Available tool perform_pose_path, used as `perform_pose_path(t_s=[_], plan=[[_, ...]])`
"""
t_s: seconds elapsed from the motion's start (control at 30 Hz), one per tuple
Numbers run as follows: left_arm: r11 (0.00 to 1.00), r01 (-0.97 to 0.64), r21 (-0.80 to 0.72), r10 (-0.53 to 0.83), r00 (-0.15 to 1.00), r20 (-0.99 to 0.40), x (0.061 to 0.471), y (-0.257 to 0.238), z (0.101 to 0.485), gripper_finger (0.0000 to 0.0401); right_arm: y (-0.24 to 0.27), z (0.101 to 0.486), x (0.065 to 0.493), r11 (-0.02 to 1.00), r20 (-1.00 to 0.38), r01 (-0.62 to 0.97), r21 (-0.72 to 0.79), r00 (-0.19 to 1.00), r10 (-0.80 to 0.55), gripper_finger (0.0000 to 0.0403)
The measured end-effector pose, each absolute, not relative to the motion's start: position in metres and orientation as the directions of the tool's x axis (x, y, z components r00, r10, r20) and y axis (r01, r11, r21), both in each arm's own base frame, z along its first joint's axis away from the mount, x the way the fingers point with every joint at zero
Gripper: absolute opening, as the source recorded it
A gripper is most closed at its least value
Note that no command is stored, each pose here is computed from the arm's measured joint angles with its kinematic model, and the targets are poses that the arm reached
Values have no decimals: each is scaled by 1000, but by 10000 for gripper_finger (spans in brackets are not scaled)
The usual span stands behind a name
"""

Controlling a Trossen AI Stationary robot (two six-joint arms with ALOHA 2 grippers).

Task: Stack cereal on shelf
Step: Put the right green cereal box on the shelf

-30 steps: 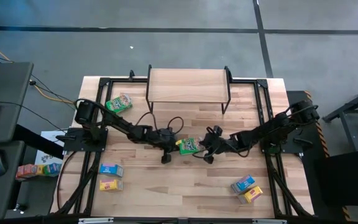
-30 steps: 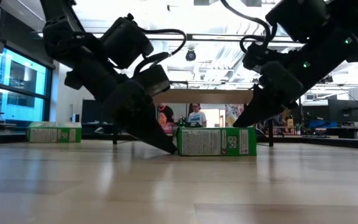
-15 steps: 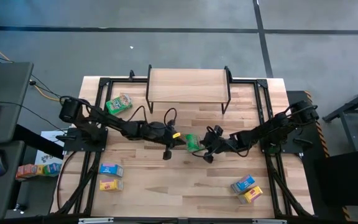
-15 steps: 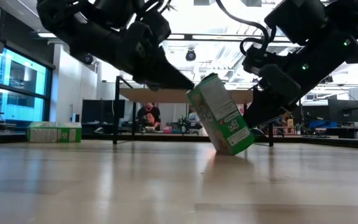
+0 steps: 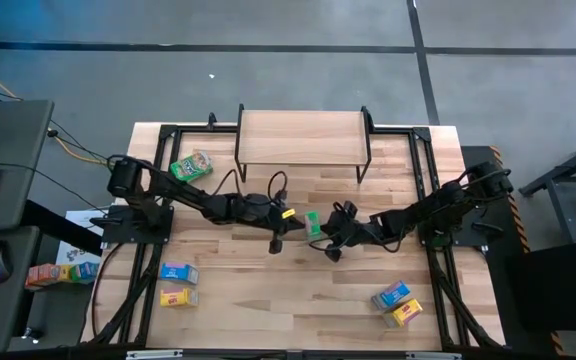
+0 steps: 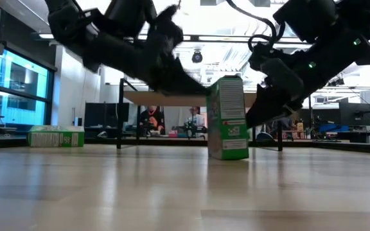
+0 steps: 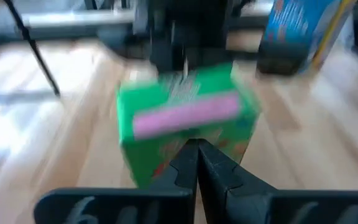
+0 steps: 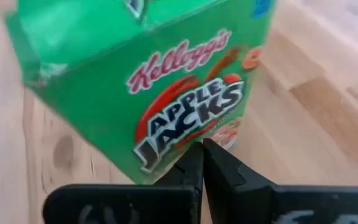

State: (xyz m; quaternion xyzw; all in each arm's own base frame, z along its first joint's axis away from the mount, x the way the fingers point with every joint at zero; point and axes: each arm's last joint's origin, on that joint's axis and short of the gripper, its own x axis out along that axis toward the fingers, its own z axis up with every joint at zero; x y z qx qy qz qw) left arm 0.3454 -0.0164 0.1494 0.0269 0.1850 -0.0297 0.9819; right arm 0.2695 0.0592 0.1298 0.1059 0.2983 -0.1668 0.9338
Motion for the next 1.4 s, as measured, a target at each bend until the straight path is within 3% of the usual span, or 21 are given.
perform_pose_path(t_s=[0.13,0.27,0.53,0.73,0.9,1.03,1.2,1.4], plan=[[996,67,56,-46,948,-315,348,-15,154,0,58,132,268,924,-595,374,74,761,-261,0],[996,74,56,-49,934,-355,345,-15,154,0,55,140,261,922,-613,382,60,743,-268,0],[988,101,118,-41,904,-426,305,-12,215,0,45,179,230,858,-616,498,127,717,-326,10],[994,67,84,-30,926,-376,260,-12,266,0,44,225,224,839,-438,432,331,858,-269,94],[997,73,35,-57,940,-337,232,-17,285,0,58,274,245,900,-322,322,295,920,-223,186],[996,86,-7,-83,945,-317,217,-22,280,0,69,302,269,923,-410,347,164,875,-256,228],[998,68,-10,-68,954,-291,208,-23,271,0,73,326,294,876,-600,483,-20,695,-397,238],[999,33,-3,-33,962,-273,203,-19,273,0,86,344,325,845,-701,535,30,614,-363,238]])
